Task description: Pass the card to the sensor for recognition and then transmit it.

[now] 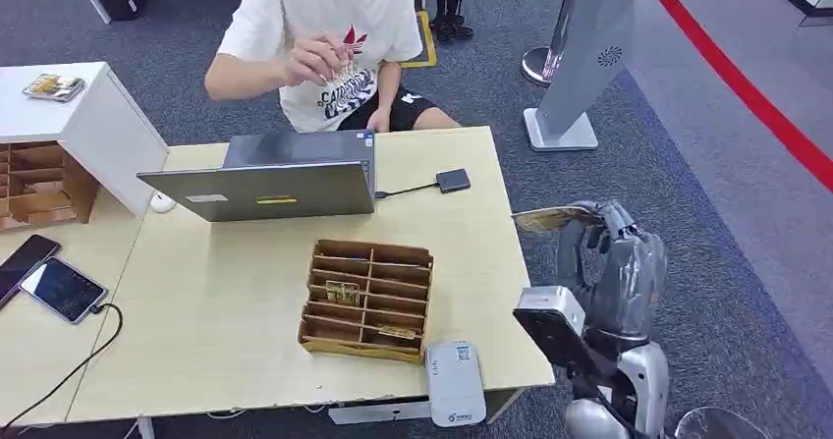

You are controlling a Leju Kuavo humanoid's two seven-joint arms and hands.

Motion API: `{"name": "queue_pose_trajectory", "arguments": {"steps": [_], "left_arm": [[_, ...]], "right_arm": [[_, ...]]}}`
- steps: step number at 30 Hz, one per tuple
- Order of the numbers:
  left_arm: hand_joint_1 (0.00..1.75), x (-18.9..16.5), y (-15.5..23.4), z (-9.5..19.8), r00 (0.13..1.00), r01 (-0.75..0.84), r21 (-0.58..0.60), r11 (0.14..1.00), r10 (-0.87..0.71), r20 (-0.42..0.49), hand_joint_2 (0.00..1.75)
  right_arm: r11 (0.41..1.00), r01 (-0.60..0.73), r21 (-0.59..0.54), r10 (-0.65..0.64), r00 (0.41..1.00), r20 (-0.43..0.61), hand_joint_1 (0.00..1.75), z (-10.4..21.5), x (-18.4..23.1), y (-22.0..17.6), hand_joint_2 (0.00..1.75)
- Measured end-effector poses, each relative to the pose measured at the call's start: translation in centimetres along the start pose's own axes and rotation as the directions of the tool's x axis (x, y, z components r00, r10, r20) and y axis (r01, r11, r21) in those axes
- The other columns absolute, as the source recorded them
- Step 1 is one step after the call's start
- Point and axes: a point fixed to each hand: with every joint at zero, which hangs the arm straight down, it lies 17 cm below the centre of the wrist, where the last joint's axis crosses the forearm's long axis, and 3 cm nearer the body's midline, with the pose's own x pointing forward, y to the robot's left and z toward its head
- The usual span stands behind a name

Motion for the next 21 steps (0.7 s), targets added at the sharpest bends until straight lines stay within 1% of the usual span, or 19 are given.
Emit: {"name": "queue_pose_trajectory", "arguments": {"steps": [3,5,10,12,15,19,21], "left_arm": [[0.00,0.0,-0.1,0.0,1.000,0.017,-0.001,1.000,-0.017,0.003,0.00],[0.00,0.1,-0.1,0.0,1.000,0.024,-0.001,1.000,-0.024,0.005,0.00],[0.00,0.1,-0.1,0.0,1.000,0.029,-0.001,1.000,-0.029,0.006,0.00],[0.00,0.1,-0.1,0.0,0.999,0.043,-0.001,0.999,-0.043,0.009,0.00],[0.00,0.2,-0.3,0.0,0.997,0.081,-0.002,0.997,-0.081,0.011,0.00],[0.00,0.5,-0.7,0.1,0.990,0.144,-0.011,0.990,-0.144,0.007,0.00],[0.00,0.8,-1.0,0.2,0.984,0.179,-0.019,0.984,-0.179,0.007,0.00]], "right_arm": [[0.994,0.105,0.043,-0.106,0.994,0.021,1.75,-1.1,1.6,1.3,1.75],[0.986,0.152,0.062,-0.154,0.987,0.044,1.75,-1.9,3.0,2.0,1.75],[0.979,0.189,0.074,-0.194,0.978,0.076,1.75,-2.7,4.6,2.7,1.75],[0.965,0.229,0.130,-0.241,0.967,0.083,1.75,-3.0,5.6,3.9,1.75],[0.937,0.269,0.224,-0.298,0.948,0.107,1.75,-4.5,8.0,6.5,1.75],[0.889,0.292,0.353,-0.355,0.926,0.130,1.75,-7.3,12.4,10.4,1.75],[0.865,0.282,0.414,-0.367,0.920,0.139,1.75,-8.1,14.7,12.6,1.75]]}}
